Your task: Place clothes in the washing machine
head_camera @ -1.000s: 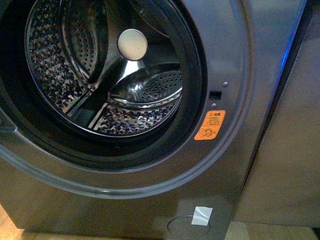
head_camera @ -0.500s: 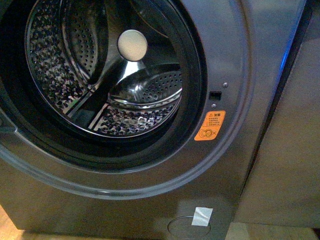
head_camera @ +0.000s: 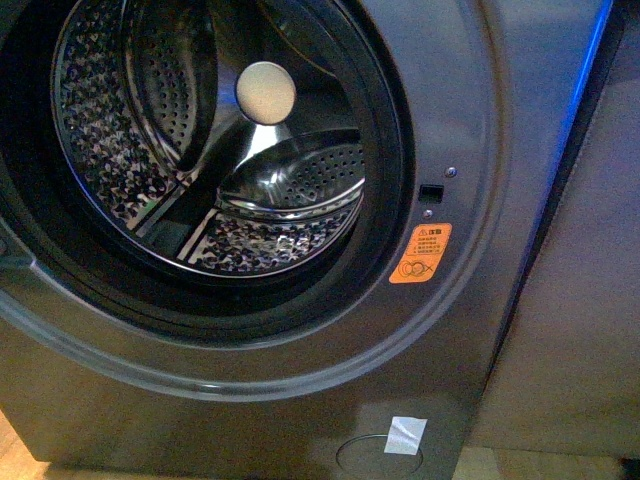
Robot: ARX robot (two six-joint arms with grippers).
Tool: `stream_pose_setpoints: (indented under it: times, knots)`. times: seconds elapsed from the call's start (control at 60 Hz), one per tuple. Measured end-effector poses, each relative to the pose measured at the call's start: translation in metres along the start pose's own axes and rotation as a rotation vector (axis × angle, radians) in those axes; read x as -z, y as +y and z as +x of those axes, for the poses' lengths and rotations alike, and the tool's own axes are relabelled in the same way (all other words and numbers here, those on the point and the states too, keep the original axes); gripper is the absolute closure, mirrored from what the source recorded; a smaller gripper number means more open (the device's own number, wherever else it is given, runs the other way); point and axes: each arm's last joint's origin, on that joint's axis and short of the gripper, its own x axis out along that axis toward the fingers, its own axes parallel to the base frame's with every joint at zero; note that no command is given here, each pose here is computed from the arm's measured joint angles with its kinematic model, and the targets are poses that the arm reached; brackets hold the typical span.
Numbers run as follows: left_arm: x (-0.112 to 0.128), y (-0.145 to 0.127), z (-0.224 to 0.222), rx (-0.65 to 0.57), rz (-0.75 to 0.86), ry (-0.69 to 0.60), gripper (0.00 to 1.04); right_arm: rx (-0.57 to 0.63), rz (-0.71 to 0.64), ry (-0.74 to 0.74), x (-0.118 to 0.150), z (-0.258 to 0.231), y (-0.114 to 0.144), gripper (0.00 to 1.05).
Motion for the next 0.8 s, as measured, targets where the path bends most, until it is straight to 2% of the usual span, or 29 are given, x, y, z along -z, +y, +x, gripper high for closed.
stream_pose_setpoints:
  times: [0.25,0.517,0.667,0.8]
  knots:
    - [0.0,0.0,0.0,0.0,0.0,0.0,0.07,-0.041,-0.03,-0.296,-0.102,-0.112,-0.011,0.91]
    - [0.0,0.0,0.0,0.0,0.0,0.0,0.07,-0.091,-0.142,-0.614,-0.209,-0.211,0.002,0.91]
    - [0.0,0.0,0.0,0.0,0.0,0.0,0.07,-0.151,-0.202,-0.755,-0.261,-0.255,0.028,0.91]
    - [0.0,0.0,0.0,0.0,0.0,0.0,0.07,-0.28,-0.24,-0.88,-0.314,-0.292,0.081,0.91]
